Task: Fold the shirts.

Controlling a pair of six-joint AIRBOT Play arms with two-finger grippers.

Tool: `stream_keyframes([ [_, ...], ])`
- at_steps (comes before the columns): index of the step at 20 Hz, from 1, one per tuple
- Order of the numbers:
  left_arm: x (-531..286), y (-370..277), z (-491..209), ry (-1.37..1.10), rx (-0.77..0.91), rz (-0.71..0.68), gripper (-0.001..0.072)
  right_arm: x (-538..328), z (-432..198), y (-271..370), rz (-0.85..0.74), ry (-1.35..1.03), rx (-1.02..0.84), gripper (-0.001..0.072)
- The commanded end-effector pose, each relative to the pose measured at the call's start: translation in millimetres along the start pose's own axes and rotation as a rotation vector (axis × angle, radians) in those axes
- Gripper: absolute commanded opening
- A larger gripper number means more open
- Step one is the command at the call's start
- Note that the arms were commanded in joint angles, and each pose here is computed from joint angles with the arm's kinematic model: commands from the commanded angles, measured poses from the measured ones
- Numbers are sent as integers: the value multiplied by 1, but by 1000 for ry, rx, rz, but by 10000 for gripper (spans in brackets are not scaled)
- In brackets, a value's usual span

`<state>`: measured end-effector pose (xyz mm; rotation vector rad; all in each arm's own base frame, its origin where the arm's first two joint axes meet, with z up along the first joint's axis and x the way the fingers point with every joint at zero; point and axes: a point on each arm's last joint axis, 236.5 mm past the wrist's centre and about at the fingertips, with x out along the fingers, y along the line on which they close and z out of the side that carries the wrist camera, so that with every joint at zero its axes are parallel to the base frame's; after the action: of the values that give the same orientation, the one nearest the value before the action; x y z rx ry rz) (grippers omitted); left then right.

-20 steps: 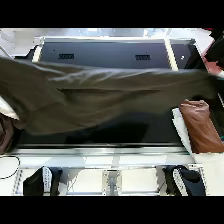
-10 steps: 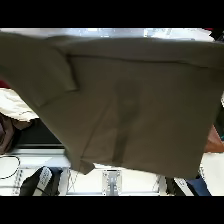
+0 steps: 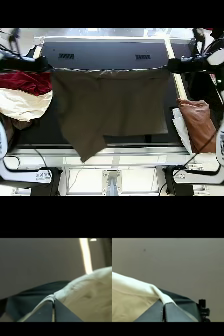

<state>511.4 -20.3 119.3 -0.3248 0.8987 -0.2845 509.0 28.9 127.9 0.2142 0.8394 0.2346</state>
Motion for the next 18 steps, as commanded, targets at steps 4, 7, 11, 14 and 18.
stream_keyframes([
  [4, 86, 55, 14, -91, -93, 130, 10, 79, 10, -43, -63, -82, 54, 15],
  [7, 83, 47, 7, -55, -99, 110, 10, 87, 0, -50, -76, -47, 49, 15],
  [11, 76, 36, -37, 136, 16, 123, 8, 86, -32, -53, -94, 88, 41, 14],
  [14, 69, 42, -62, 205, 131, 230, 8, 78, -63, -64, -148, 217, 42, 14],
  [18, 82, 51, -122, 325, 92, 246, 9, 83, -96, -68, -155, 306, 52, 14],
])
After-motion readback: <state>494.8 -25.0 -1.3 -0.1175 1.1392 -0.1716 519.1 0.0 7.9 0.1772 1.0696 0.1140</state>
